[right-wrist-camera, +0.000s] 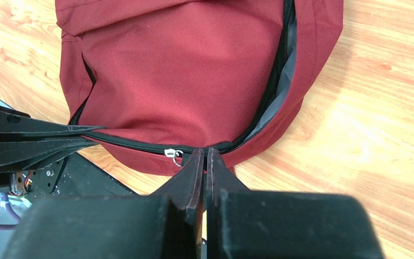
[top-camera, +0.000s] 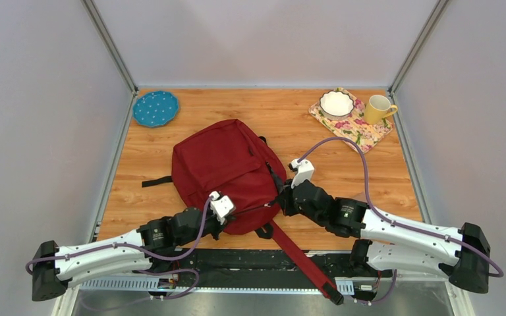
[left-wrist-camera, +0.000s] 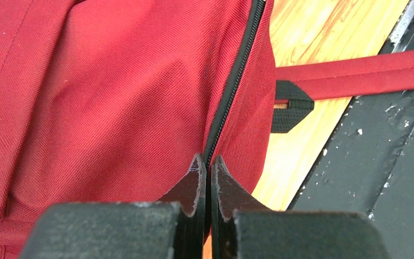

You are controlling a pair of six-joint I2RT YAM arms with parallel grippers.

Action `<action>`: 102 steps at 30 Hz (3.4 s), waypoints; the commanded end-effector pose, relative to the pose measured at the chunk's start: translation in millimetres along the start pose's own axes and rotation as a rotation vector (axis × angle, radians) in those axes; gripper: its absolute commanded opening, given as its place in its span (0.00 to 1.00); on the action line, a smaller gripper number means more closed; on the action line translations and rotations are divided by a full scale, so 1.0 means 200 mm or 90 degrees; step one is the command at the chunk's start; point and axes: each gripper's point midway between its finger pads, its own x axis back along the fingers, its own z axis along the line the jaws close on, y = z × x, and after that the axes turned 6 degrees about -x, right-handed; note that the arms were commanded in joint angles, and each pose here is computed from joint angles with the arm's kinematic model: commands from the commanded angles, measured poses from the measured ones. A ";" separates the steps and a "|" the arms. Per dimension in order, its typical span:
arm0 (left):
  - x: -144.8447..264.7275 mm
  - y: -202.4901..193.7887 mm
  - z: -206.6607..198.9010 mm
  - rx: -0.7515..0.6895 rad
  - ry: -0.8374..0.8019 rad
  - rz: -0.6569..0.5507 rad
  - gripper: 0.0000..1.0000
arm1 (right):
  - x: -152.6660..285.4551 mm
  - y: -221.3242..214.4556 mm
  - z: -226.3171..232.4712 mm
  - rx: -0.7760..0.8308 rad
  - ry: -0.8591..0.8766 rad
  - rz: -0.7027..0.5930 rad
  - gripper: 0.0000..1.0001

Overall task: Pack the student bag
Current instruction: Zip the student bag at the center of the board.

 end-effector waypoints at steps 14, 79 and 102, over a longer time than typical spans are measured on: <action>0.09 0.40 -0.05 0.002 -0.059 -0.094 0.73 | 0.03 0.01 0.06 -0.051 0.069 -0.017 0.00; -0.18 0.55 -0.35 -0.026 -0.234 -0.114 0.77 | 0.08 0.02 0.02 -0.096 0.151 -0.035 0.00; -0.25 0.16 -0.39 0.065 -0.210 -0.057 0.00 | 0.06 0.18 -0.12 -0.123 0.069 -0.109 0.00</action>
